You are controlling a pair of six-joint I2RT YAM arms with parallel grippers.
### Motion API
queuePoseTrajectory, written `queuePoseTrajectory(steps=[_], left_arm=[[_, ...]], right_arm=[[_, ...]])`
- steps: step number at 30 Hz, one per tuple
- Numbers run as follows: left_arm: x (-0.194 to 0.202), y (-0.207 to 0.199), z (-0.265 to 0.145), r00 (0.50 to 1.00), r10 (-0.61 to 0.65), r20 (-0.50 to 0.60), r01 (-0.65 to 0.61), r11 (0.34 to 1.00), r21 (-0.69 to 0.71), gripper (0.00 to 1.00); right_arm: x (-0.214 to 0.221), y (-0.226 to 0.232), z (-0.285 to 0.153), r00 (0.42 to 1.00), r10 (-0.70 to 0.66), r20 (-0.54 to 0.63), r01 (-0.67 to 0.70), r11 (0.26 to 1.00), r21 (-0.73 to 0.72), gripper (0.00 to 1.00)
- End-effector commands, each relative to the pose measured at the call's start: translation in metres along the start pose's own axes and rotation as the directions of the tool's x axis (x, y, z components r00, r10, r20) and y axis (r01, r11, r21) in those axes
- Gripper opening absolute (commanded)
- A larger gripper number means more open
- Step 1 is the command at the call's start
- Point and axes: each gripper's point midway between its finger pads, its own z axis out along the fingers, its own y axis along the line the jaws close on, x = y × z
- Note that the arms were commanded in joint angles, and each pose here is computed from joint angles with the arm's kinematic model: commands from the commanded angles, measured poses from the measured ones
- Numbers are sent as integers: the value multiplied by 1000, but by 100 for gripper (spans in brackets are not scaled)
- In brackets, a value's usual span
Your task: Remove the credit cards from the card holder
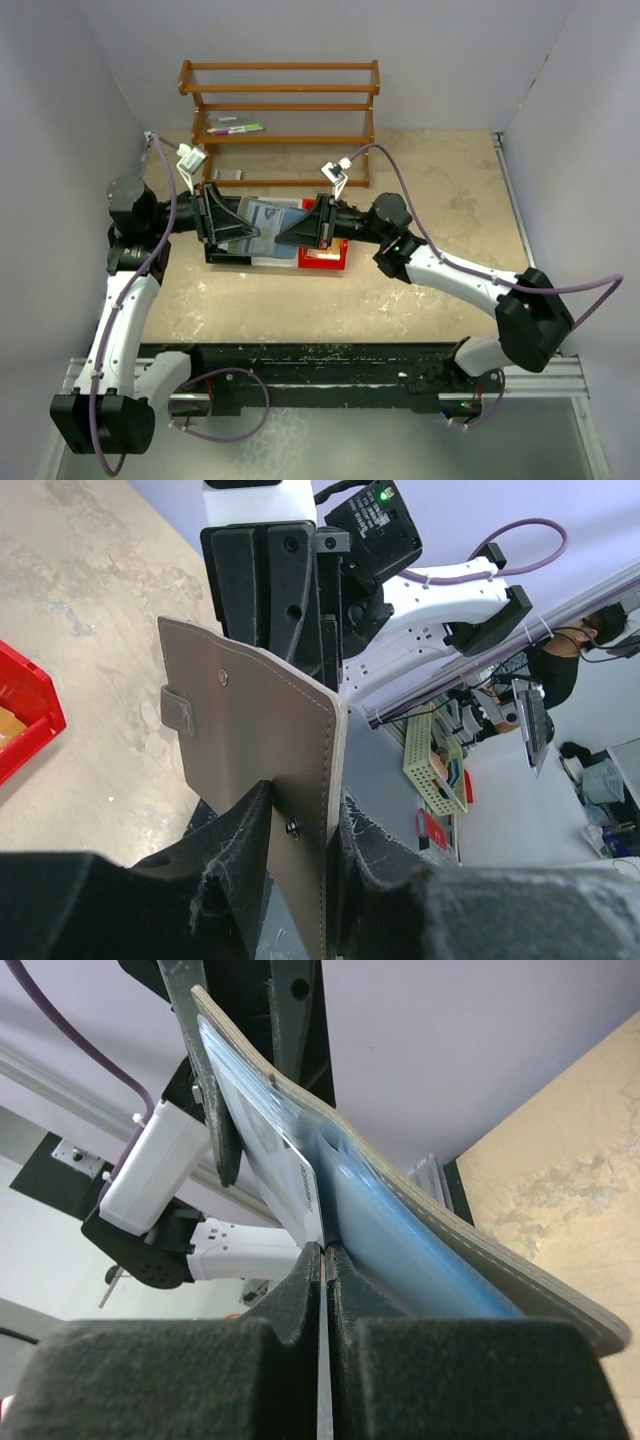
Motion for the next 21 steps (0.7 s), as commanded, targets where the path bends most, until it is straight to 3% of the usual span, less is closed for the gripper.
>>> queuePoseTrajectory(steps=[1, 10, 21], left_arm=[[-1, -26, -2, 996, 77, -37, -75, 996, 56, 31], [-3, -23, -1, 997, 75, -26, -73, 996, 46, 12], [-6, -20, 0, 998, 66, -19, -65, 997, 40, 1]], right_arm=[[-13, 19, -9, 997, -44, 59, 48, 997, -60, 0], [-6, 17, -17, 998, -36, 57, 40, 997, -64, 0], [-4, 19, -21, 997, -39, 72, 44, 997, -64, 0]])
